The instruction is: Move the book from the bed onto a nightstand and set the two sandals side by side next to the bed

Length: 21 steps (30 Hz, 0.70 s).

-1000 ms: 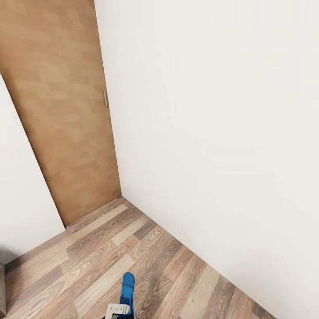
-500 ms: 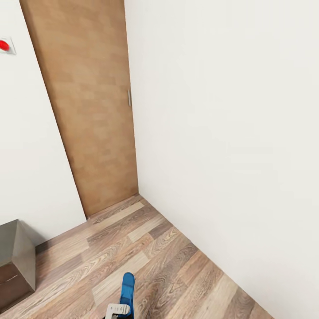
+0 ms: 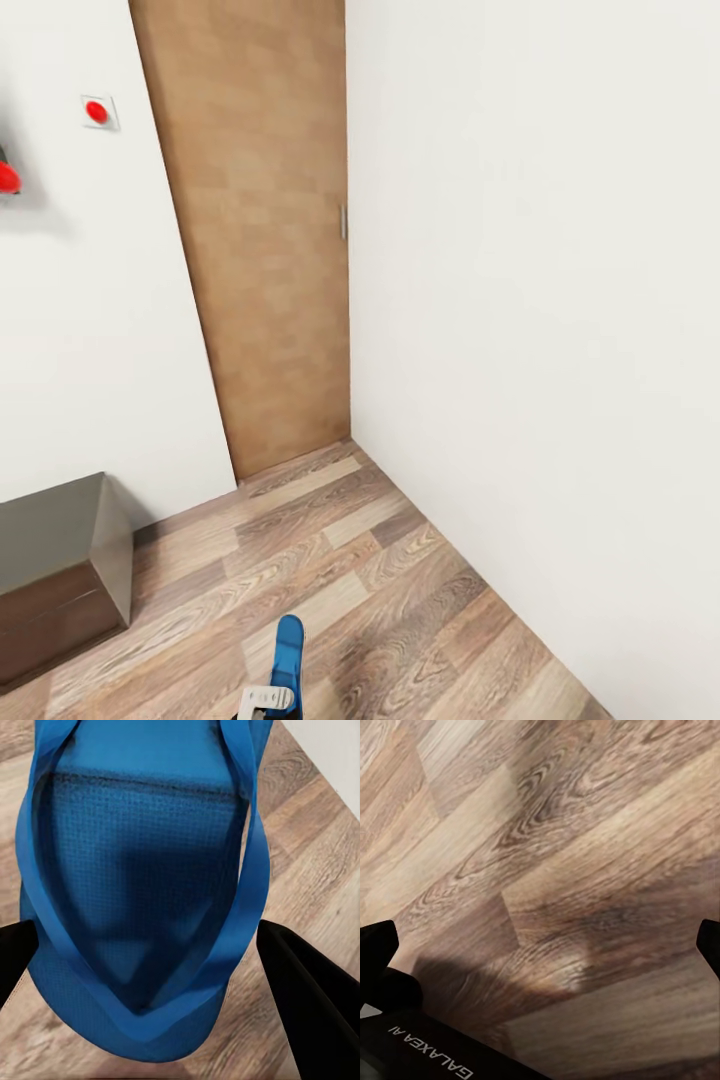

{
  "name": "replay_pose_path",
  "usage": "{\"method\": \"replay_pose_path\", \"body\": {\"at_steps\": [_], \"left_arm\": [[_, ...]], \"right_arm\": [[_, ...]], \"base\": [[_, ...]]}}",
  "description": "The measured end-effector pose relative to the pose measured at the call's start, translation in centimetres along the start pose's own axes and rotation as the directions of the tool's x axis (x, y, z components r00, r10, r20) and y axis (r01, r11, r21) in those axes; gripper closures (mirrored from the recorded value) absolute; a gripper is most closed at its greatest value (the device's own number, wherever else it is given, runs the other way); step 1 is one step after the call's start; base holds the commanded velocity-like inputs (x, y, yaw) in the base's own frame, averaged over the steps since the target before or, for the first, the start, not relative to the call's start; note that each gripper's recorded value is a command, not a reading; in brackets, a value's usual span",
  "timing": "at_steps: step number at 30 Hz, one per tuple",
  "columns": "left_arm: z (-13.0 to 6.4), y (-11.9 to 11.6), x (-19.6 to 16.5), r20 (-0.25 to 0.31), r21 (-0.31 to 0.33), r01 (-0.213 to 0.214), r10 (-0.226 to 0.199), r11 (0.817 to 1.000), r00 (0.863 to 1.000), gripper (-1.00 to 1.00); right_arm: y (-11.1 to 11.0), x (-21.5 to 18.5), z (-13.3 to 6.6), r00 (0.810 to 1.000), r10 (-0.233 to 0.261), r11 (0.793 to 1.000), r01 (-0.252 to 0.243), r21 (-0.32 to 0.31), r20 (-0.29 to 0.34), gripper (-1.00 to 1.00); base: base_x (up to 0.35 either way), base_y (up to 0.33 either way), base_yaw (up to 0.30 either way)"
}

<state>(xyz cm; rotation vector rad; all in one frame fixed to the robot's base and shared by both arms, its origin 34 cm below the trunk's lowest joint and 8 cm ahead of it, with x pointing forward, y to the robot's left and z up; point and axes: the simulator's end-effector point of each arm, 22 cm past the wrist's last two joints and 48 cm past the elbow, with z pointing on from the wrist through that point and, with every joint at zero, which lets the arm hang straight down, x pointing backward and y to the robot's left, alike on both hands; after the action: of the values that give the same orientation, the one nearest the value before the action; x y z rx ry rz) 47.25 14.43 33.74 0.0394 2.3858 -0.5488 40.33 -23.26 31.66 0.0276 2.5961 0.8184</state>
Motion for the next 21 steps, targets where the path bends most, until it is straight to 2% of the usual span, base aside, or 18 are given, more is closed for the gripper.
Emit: {"method": "replay_pose_path", "body": {"at_steps": [21], "left_arm": [[0.00, 0.00, 0.01, 0.000, 0.000, 0.000, 0.000, 1.000, 1.000, 1.00]], "right_arm": [[0.00, -0.05, 0.00, 1.000, 0.000, 1.000, 0.000, 0.000, 0.001, -1.00]], "base": [[0.000, 0.000, 0.287]]}}
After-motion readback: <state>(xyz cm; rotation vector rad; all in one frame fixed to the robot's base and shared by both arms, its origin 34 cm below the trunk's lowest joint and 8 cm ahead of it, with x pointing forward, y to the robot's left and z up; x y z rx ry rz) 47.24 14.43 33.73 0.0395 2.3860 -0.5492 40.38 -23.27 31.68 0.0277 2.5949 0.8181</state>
